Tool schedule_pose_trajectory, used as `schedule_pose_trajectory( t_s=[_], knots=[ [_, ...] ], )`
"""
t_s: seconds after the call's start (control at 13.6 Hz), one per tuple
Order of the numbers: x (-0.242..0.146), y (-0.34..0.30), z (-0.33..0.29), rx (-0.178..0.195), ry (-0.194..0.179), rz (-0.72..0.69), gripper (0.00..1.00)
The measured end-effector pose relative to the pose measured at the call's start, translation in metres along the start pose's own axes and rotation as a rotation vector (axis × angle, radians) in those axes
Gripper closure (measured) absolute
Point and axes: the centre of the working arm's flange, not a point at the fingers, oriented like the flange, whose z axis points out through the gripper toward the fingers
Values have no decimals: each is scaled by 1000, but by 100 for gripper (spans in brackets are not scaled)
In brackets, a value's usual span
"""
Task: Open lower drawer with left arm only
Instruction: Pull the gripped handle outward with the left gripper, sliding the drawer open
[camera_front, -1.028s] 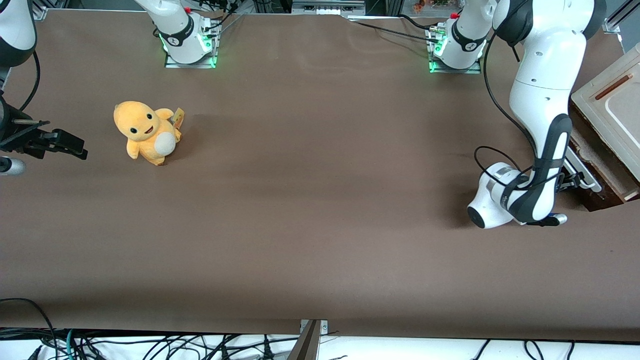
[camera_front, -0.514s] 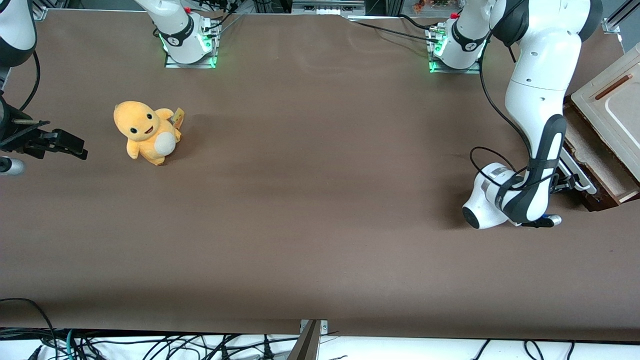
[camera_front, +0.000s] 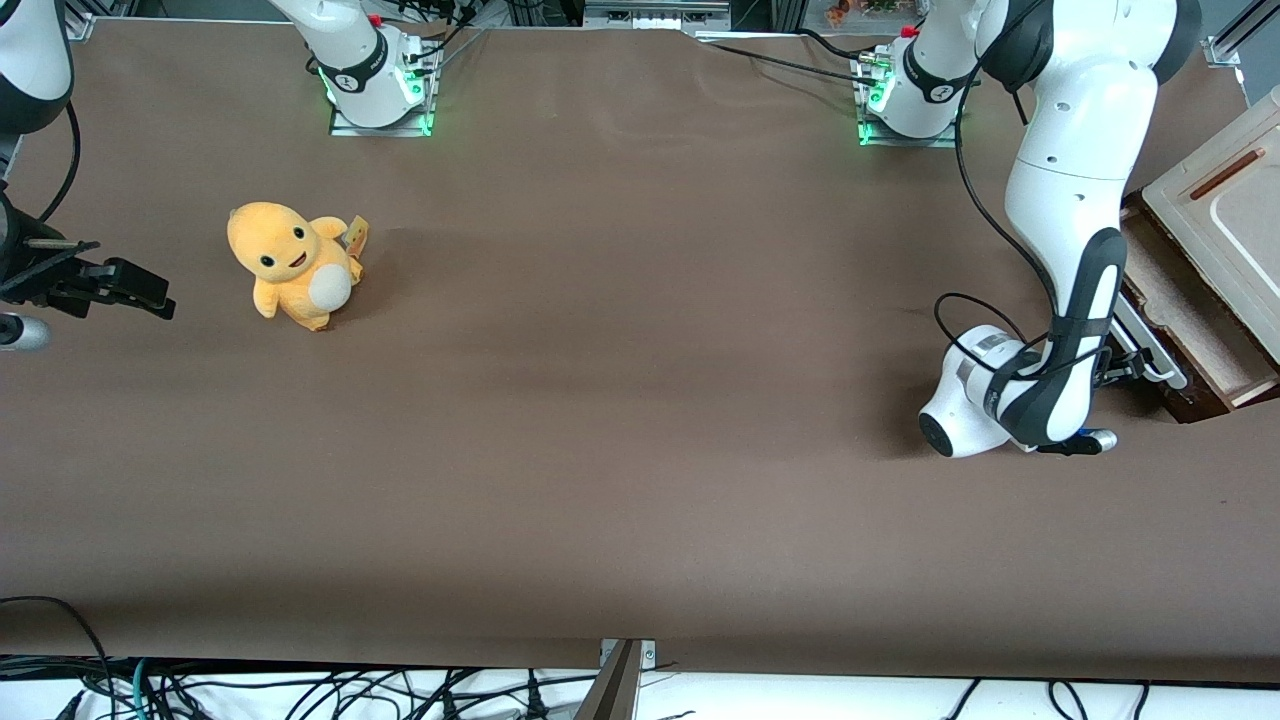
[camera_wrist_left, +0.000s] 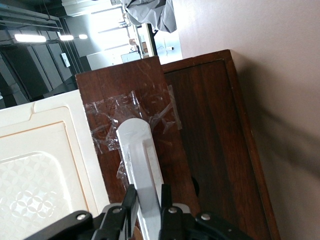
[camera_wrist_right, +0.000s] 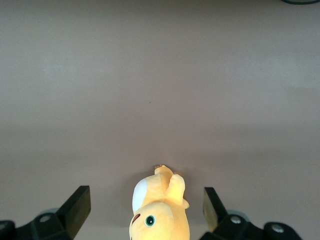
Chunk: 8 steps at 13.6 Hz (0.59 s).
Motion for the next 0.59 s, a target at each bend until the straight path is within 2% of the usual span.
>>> schedule_pose_trajectory(
  t_s=[0.59],
  knots=[
    [-2,-1,-14,-21,7,-1,78]
  ],
)
